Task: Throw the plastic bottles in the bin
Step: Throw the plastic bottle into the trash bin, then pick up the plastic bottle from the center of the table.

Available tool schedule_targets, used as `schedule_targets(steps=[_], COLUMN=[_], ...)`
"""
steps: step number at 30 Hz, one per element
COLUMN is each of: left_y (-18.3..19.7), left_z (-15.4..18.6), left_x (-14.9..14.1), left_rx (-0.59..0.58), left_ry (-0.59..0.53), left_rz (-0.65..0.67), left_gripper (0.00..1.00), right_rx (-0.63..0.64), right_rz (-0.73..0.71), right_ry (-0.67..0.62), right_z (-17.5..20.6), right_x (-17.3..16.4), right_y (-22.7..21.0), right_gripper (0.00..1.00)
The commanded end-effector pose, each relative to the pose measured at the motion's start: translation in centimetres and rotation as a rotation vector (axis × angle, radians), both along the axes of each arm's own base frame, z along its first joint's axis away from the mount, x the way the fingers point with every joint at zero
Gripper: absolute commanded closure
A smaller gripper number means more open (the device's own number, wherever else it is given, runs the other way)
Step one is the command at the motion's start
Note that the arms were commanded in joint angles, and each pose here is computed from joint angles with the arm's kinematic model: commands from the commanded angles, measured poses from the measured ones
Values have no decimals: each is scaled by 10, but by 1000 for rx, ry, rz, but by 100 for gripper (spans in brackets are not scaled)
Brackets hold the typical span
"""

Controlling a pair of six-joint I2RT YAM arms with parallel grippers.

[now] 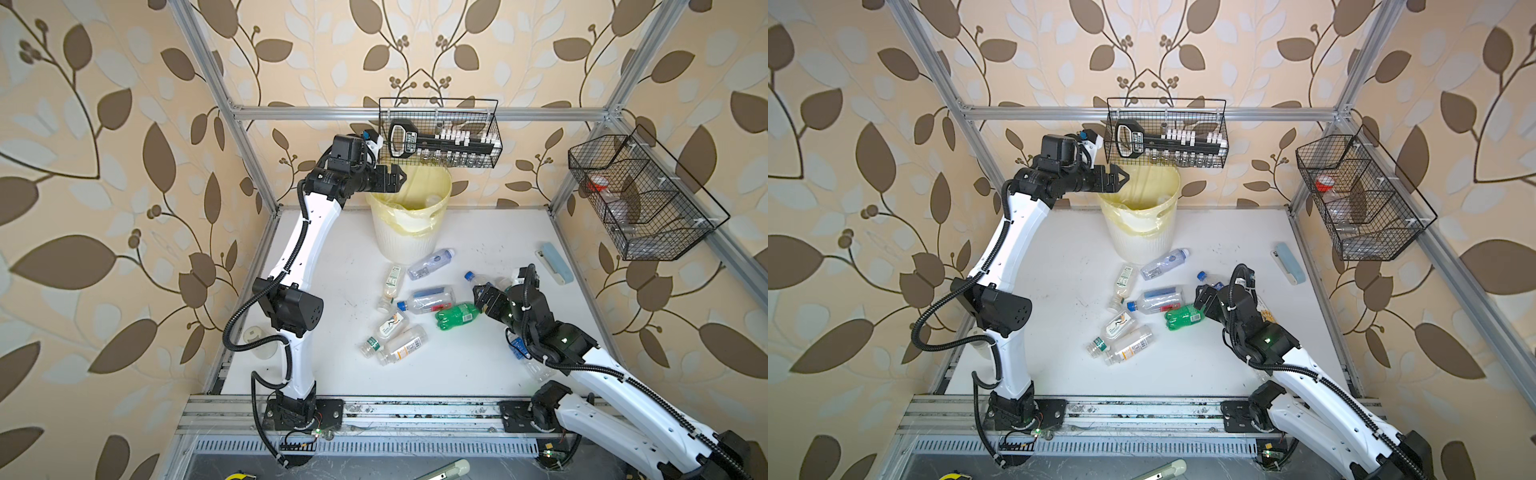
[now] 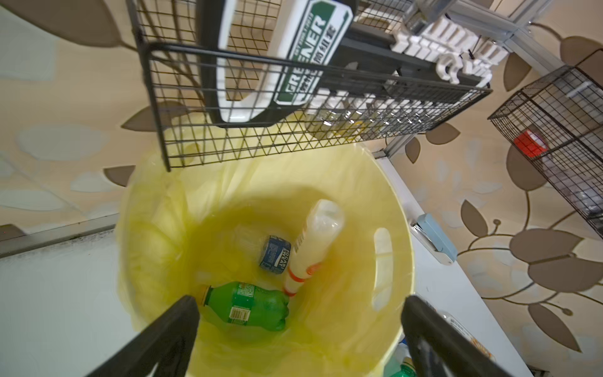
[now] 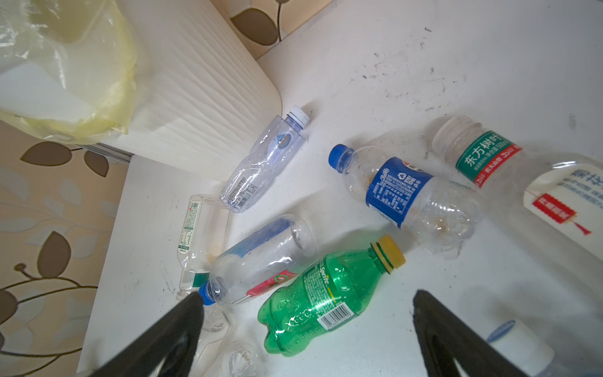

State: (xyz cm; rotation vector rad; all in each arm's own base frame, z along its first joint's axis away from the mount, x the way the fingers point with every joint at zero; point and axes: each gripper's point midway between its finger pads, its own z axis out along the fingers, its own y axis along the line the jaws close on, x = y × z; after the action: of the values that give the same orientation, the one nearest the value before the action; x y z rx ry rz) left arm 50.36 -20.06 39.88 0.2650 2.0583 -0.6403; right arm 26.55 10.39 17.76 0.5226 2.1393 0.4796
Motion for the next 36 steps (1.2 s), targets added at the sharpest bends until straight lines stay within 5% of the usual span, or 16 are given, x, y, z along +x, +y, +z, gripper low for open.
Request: schedule_targets(steps=[1,6,10,36], left_y=[28,43,49,86], left_z=[117,146,134,-56], left_x=[-42,-81,-108,-179], left_rx=[-67,-58,-21,283], left_ry=[-280,-346,-334,-64], left_rz=[70,84,68,45], left_gripper=[1,1,1,1], right_rx=[-5,2,7,-43], right_rz=[-33,-21,-15,-76], right_ry=[-28,-21,-12,106], right_z=[15,13,11,-5], right_x=[2,4,1,-13], right_y=[-8,-4,-4,-17], right_gripper=[0,0,0,0])
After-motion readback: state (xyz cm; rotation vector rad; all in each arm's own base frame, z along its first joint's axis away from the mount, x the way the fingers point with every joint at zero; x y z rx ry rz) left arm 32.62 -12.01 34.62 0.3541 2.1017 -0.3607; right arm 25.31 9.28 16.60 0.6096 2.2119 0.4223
